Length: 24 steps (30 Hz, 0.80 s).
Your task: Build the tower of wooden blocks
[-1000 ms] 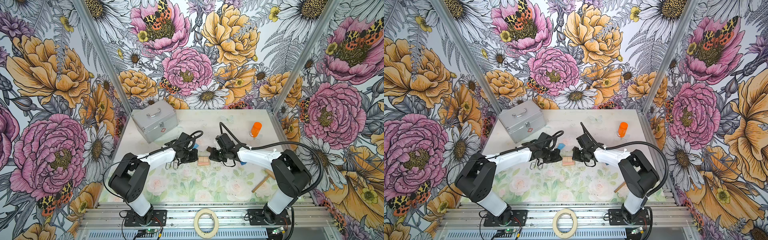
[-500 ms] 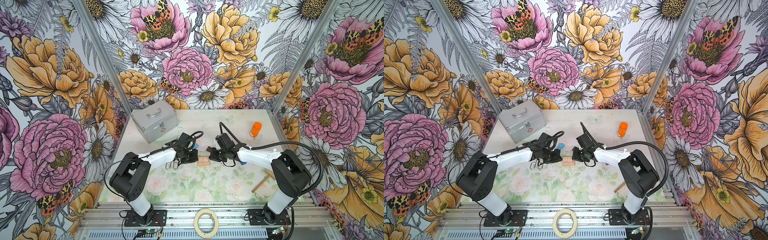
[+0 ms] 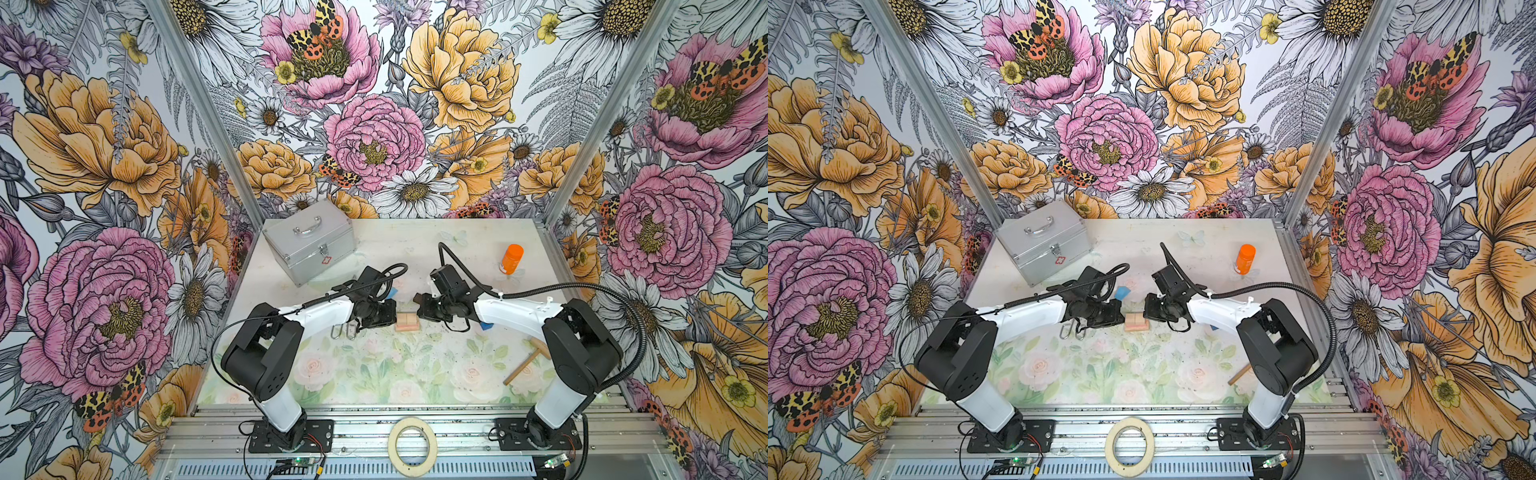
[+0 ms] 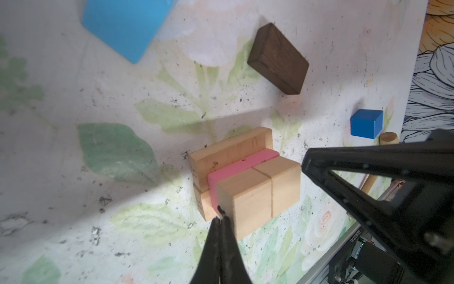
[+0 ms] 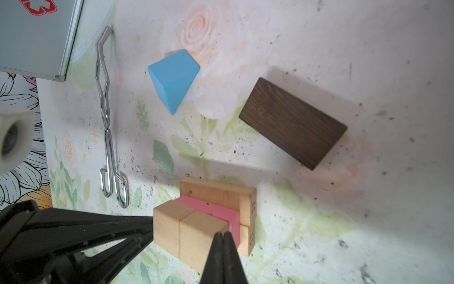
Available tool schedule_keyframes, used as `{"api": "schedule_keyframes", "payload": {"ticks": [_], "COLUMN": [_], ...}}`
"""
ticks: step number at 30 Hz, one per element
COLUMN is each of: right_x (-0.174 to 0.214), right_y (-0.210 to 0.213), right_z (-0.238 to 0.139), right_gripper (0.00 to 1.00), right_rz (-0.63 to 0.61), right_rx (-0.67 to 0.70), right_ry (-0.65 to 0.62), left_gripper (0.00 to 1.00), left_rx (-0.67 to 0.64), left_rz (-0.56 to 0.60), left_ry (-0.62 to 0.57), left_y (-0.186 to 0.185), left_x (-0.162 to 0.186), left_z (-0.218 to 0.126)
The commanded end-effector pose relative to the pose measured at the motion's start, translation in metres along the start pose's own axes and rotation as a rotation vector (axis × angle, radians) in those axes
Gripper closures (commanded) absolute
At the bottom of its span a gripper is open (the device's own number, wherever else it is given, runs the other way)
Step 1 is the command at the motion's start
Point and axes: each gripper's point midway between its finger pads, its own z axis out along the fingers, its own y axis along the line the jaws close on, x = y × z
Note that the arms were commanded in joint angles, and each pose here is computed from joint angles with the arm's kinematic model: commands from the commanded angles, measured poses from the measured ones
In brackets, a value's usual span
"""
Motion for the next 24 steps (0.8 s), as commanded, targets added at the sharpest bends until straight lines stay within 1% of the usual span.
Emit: {"api": "schedule_keyframes", "payload": {"ticks": [1, 24], "right_x": [-0.0119, -0.0108], "right_y": [0.0085, 0.0070], "right_z": [-0.0004, 0.0005], "right_gripper": [1.00, 1.00], "right_rz": [-0.006, -0.003], "right_rx": [-0.019, -0.015], "right_ry": [-0.022, -0.019], "left_gripper": [1.00, 1.00], "left_rx": [0.026, 0.023], "left_rz": [0.003, 0.001], "left_ry": [0.008, 0.008], "left_y": [-0.0104, -0.0098], "left_x": [-0.0021, -0.0005], "left_z": [0.0023, 0.0017]}}
